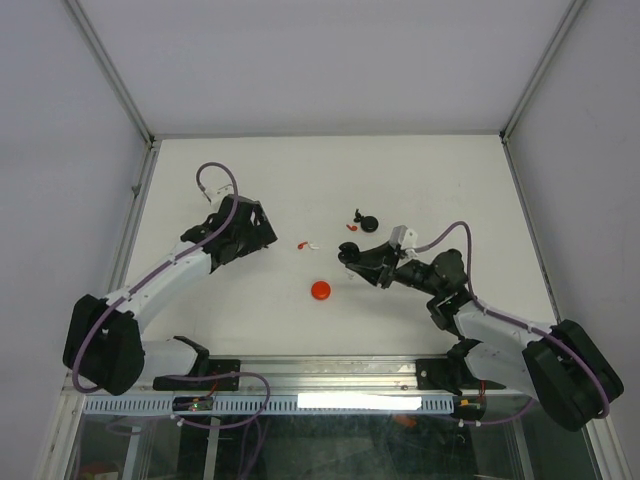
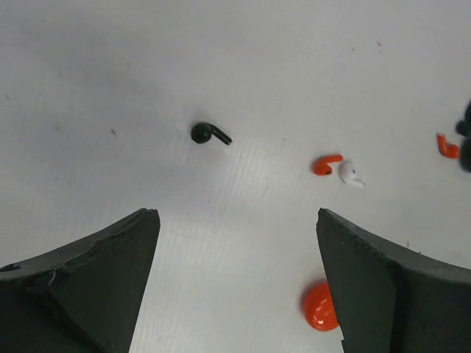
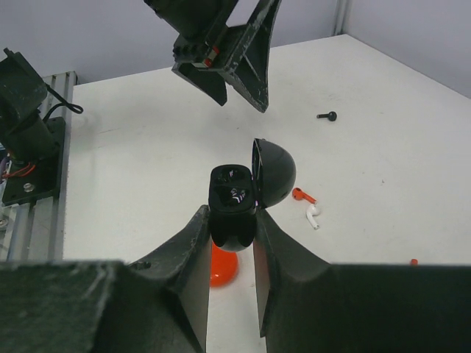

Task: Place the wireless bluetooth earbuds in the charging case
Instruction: Pick up the earbud from the center of the board.

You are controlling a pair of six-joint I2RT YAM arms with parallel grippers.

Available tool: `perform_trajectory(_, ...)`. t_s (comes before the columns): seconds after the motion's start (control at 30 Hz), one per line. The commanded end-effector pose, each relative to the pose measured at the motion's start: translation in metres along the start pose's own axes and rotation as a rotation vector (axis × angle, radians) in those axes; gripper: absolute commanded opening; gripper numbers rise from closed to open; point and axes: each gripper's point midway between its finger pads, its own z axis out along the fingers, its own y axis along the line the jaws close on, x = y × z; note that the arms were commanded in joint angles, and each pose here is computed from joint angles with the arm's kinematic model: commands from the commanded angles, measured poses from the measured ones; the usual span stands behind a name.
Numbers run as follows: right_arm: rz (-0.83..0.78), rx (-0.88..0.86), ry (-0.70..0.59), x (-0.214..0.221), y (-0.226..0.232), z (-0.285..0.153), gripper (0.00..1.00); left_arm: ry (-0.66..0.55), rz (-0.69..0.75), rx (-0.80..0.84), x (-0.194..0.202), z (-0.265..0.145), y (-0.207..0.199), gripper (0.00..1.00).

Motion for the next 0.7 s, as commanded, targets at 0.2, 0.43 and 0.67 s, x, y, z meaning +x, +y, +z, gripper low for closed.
perform_trajectory(0.2,-0.084,0.015,-0.118,-0.034,-0.001,0.001,0.0,-0.006,-0.049,-0.223,-0.024,0.056,0.014,0.83)
perform_trajectory(0.43,-0.091,0.01,-0.126,-0.036,0.001,-0.002,0.0,0.058,-0.019,-0.298,-0.014,0.089,0.016,0.73)
perform_trajectory(0.67,-0.1,0.011,-0.126,-0.038,0.002,-0.003,0.0,0.111,0.01,-0.37,0.0,0.102,0.028,0.65)
